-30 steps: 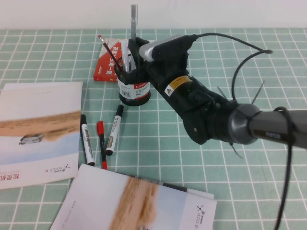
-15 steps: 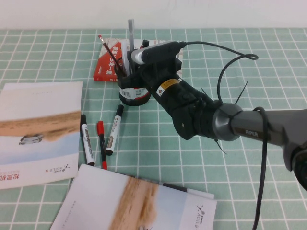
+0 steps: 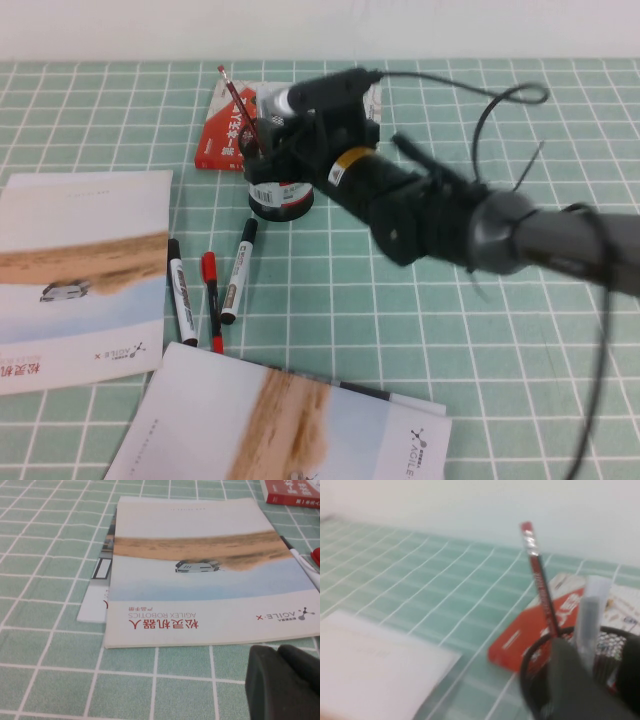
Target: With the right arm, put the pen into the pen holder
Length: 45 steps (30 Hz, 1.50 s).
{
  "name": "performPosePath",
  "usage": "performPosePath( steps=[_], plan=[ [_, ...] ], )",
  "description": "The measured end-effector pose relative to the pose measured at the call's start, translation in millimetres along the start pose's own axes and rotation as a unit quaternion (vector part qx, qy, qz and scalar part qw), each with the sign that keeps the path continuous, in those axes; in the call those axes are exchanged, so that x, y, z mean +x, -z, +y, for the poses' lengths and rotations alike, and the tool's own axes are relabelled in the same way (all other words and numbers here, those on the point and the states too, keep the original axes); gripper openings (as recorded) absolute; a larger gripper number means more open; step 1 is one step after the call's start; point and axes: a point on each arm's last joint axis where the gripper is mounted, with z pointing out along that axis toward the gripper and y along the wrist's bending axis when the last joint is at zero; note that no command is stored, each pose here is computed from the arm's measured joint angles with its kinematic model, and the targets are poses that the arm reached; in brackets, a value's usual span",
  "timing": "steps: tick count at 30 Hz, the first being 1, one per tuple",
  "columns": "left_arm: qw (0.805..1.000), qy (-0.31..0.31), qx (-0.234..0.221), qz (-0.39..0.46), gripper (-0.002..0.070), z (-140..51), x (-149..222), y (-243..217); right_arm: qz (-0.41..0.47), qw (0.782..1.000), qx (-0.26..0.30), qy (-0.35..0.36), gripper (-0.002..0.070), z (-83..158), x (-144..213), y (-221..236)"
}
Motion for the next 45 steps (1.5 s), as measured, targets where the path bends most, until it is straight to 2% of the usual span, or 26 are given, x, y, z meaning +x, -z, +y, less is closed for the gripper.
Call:
performPosePath(
  steps=[2, 4, 7, 12, 17, 27, 33, 39, 45],
  plan=[
    [1.0, 0.0, 0.0, 0.0, -0.0004, 0.0, 0.0, 0.0, 0.028, 1.0, -0.009, 0.004, 0.0119, 3.6, -15.9, 13.7],
    [1.0, 0.0, 0.0, 0.0, -0.0004, 0.0, 0.0, 0.0, 0.06, 0.998, -0.015, 0.01, 0.0041, 6.4, -33.3, 32.9],
    [1.0, 0.0, 0.0, 0.0, -0.0004, 0.0, 0.0, 0.0, 0.101, 0.995, -0.015, 0.017, 0.0, 9.1, -49.7, 66.8],
    [1.0, 0.0, 0.0, 0.0, -0.0004, 0.0, 0.0, 0.0, 0.136, 0.99, -0.012, 0.038, -0.0015, 8.3, -70.5, 135.3],
    [1.0, 0.0, 0.0, 0.0, -0.0004, 0.0, 0.0, 0.0, 0.149, 0.988, -0.009, 0.042, -0.0017, 4.3, -73.4, 205.2],
    [1.0, 0.0, 0.0, 0.0, -0.0004, 0.0, 0.0, 0.0, 0.192, 0.981, 0.0, 0.041, -0.0019, -6.7, -38.0, 313.0],
    [1.0, 0.0, 0.0, 0.0, -0.0004, 0.0, 0.0, 0.0, 0.247, 0.968, 0.009, 0.04, -0.0018, -11.9, -13.6, 342.9],
    [1.0, 0.0, 0.0, 0.0, -0.0004, 0.0, 0.0, 0.0, 0.263, 0.964, 0.018, 0.048, -0.0019, -17.7, 15.3, 347.4],
    [1.0, 0.0, 0.0, 0.0, -0.0004, 0.0, 0.0, 0.0, 0.233, 0.969, 0.084, 0.02, -0.0019, -40.2, 41.7, 360.1]
  ],
)
